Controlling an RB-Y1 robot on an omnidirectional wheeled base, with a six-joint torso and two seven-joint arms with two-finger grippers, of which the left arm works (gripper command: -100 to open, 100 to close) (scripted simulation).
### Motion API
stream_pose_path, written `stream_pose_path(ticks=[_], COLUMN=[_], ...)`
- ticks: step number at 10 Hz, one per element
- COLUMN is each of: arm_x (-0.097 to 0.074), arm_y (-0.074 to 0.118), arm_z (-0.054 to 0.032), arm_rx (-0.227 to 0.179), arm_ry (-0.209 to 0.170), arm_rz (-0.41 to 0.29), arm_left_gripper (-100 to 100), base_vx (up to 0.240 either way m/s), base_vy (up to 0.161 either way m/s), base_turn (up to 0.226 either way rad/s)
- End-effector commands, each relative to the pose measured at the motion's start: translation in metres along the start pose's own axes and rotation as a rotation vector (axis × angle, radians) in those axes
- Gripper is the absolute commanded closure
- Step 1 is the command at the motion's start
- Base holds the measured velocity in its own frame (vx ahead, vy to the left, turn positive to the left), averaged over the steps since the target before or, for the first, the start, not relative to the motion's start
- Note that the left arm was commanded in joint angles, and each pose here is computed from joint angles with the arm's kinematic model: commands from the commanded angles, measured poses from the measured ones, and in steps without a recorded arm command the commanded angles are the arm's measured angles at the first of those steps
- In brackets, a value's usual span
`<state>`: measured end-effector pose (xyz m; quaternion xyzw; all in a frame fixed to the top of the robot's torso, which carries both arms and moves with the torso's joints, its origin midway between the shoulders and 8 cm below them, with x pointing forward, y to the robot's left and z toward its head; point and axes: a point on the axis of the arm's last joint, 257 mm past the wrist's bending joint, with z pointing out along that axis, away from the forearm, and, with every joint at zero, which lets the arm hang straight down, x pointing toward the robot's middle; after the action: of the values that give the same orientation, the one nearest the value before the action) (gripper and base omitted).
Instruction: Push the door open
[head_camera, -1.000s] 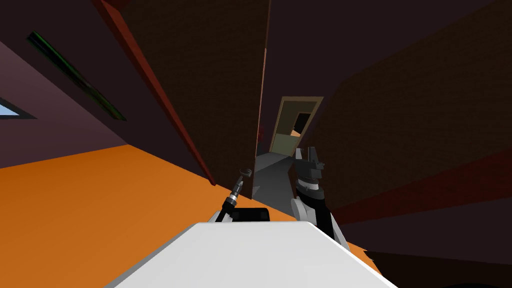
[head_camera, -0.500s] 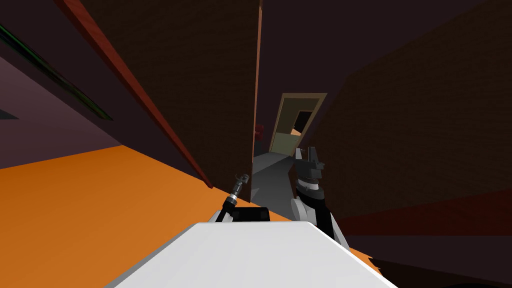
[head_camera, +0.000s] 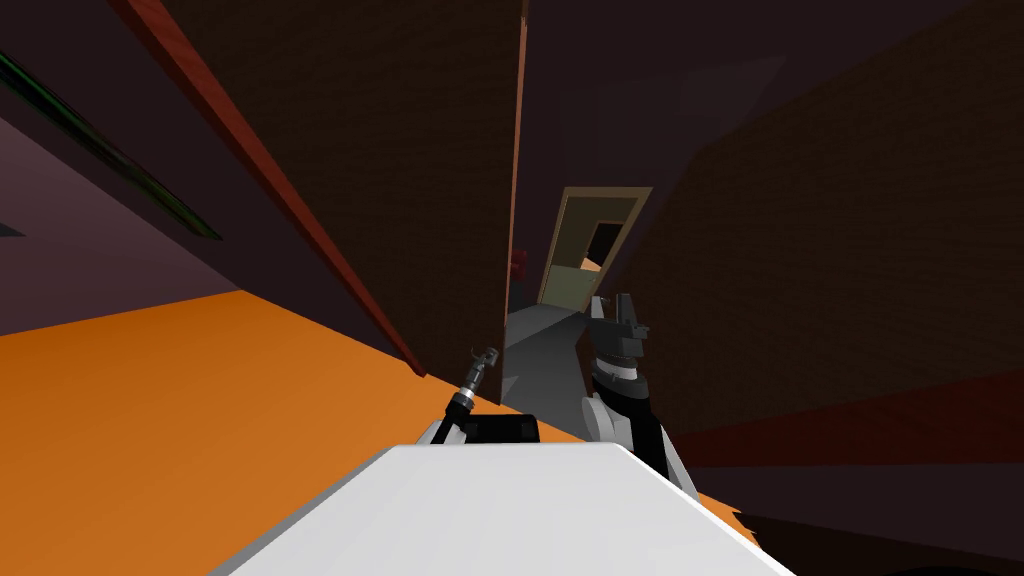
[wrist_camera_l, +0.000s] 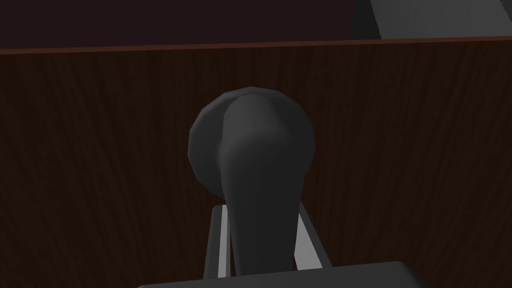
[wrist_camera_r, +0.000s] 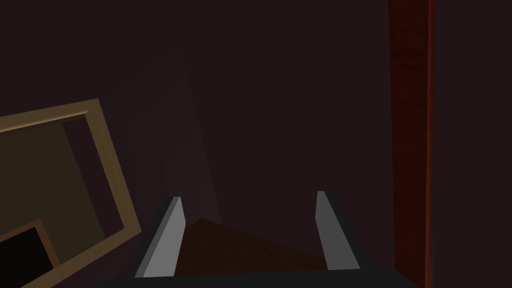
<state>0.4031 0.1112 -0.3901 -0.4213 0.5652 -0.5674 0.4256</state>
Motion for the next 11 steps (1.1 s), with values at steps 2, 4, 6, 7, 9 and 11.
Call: stream_pose_path(ticks=[2, 4, 6, 7, 9, 11], arm_x=[-0.012, -0.024, -0.04, -0.048, -0.061, -0.073], arm_y=[0.001, 0.002, 0.002, 0.002, 0.002, 0.002], arm_z=[0.0, 0.0001, 0.0002, 0.0003, 0.0004, 0.0004], arm_rx=[-0.003, -0.005, -0.007, -0.008, -0.009, -0.01], arm_ry=[-0.019, -0.042, -0.071, -0.087, -0.114, -0.142], arm_rz=[0.009, 0.018, 0.027, 0.031, 0.037, 0.04], arm_left_gripper=[100, 100, 100, 100, 100, 100], base_vx=[0.125, 0.17, 0.194, 0.214, 0.172, 0.145], base_vy=[-0.059, -0.087, -0.106, -0.127, -0.114, -0.094], base_turn=[0.031, 0.038, 0.08, 0.061, 0.075, 0.039])
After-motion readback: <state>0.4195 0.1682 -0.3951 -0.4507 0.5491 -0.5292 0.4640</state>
